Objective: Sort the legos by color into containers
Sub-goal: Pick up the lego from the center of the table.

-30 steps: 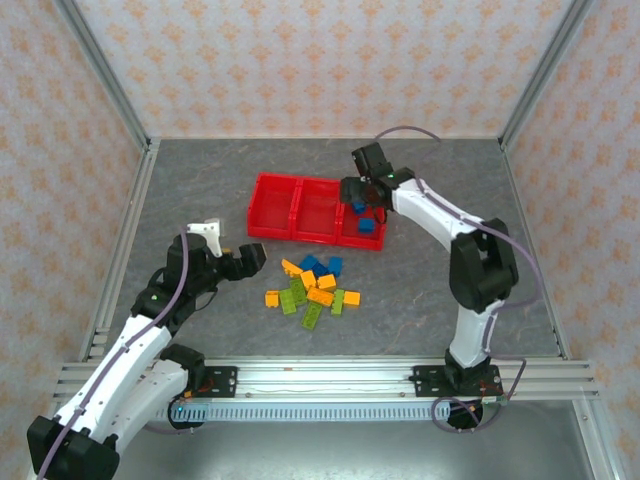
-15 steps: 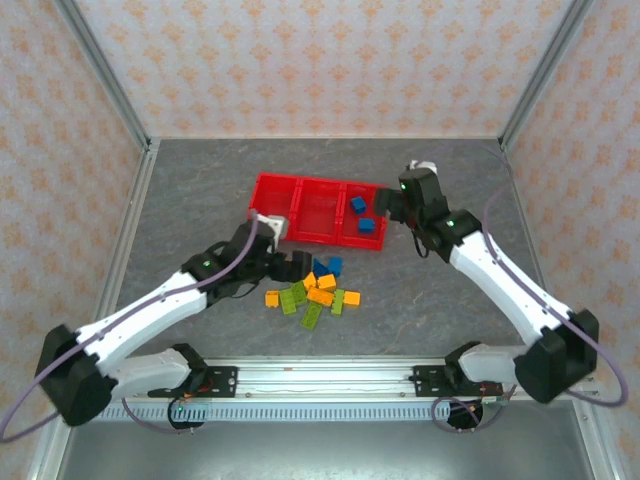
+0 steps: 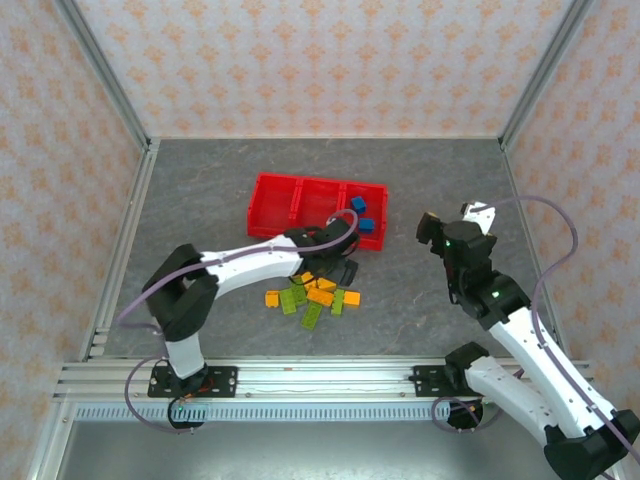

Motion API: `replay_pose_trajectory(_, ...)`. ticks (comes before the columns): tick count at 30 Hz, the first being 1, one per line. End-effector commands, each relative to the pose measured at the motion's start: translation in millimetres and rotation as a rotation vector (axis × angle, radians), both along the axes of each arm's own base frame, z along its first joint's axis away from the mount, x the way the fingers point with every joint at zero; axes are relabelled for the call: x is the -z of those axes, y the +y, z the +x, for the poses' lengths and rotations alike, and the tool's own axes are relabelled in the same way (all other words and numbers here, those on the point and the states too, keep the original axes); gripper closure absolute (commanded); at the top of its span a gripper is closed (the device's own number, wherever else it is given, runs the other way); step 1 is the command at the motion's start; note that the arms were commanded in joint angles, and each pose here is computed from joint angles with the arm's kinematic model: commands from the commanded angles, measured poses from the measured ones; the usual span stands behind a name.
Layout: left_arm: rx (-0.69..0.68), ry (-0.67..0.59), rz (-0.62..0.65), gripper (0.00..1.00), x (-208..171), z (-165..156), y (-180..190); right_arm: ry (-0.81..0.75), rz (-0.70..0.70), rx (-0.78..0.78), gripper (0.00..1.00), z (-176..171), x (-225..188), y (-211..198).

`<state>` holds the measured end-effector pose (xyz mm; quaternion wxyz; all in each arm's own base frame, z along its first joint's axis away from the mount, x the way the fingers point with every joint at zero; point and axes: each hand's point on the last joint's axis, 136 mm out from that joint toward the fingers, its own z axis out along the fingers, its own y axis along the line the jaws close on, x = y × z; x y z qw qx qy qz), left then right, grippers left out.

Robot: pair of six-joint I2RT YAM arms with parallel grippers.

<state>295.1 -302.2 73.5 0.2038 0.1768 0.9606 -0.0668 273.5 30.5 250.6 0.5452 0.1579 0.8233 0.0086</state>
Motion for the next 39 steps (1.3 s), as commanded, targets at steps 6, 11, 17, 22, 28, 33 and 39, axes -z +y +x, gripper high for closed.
replay_pose_trajectory(6,-0.026,-0.003,0.151,0.21,13.5,22.3,0.7,-0.011,0.012,0.024,0.00,-1.6,0.4,-3.9)
replay_pose_trajectory(11,-0.027,-0.020,0.192,0.30,19.3,33.3,-0.9,-0.010,0.012,0.016,0.00,-1.8,0.3,-2.8)
replay_pose_trajectory(17,-0.041,-0.019,0.225,0.31,24.5,42.2,5.3,-0.011,0.009,0.014,0.00,-2.9,0.6,-3.3)
replay_pose_trajectory(22,-0.043,-0.004,0.208,0.35,29.0,43.3,5.0,-0.011,0.012,0.009,0.00,-2.6,1.9,-2.2)
replay_pose_trajectory(28,-0.038,0.020,0.188,0.42,36.4,40.0,1.7,-0.009,0.020,0.025,0.00,-5.1,0.4,-5.0)
replay_pose_trajectory(33,-0.034,0.036,0.174,0.44,41.0,39.1,-2.5,-0.003,0.038,0.015,0.00,-14.1,0.2,-6.4)
replay_pose_trajectory(39,-0.037,0.049,0.172,0.56,47.7,41.2,-7.0,-0.036,0.094,-0.036,0.00,-22.5,2.9,-0.5)
